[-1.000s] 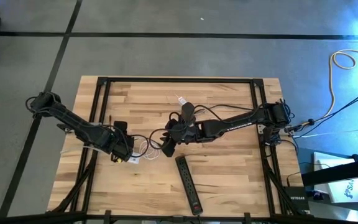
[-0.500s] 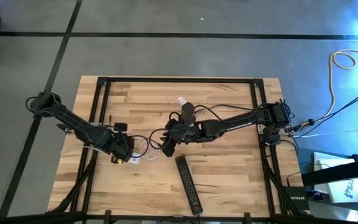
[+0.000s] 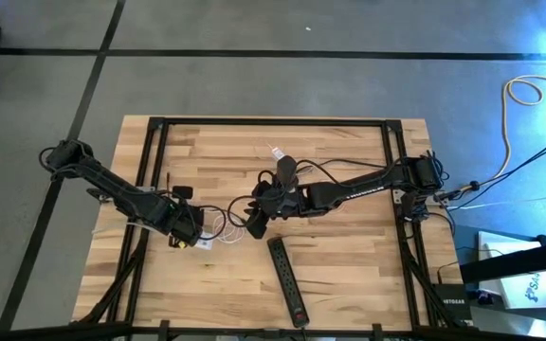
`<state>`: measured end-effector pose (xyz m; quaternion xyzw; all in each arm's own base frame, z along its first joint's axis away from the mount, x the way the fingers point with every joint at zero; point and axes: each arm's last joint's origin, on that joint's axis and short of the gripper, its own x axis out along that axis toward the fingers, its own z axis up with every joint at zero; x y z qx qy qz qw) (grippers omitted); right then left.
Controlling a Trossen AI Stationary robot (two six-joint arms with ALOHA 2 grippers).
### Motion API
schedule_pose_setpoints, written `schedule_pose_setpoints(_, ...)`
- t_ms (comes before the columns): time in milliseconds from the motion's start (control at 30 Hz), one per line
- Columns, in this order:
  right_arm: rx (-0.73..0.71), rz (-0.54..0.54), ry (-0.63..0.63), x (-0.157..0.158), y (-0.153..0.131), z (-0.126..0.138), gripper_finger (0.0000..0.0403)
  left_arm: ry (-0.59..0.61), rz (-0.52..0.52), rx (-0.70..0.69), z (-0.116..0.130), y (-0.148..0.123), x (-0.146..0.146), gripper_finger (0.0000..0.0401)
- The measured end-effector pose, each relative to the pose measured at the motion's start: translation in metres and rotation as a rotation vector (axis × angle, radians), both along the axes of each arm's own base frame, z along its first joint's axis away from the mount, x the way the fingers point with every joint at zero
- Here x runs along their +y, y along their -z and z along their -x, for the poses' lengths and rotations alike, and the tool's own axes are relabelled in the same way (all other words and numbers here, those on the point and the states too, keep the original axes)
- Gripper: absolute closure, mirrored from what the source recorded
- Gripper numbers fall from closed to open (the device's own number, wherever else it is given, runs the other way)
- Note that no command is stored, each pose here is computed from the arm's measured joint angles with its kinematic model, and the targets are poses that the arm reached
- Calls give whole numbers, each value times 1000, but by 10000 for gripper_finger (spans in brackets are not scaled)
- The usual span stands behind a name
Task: Insert USB
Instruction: Insert the black USB cable into the white outlet extension
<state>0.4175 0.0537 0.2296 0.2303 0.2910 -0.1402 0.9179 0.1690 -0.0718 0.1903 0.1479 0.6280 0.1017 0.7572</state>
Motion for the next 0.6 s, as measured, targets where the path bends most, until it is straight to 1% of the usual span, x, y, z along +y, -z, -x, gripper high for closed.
schedule_pose_setpoints(100,-1,11,11,0,0,0,304,-14,-28,-6,-2,-12,0,401)
schedule_pose_setpoints(200,-1,13,11,0,0,0,304,-20,-78,-17,-4,-31,0,401)
schedule_pose_setpoints(333,-1,15,10,0,0,0,304,-11,-159,-20,-4,-63,0,401)
schedule_pose_setpoints(467,-4,36,33,-1,0,0,304,-46,-280,-63,-1,-101,5,401)
schedule_pose_setpoints(533,-8,63,65,-2,-1,0,304,-63,-293,-114,0,-119,4,401)
schedule_pose_setpoints(600,-12,92,95,-1,-1,1,304,-61,-259,-194,0,-136,0,401)
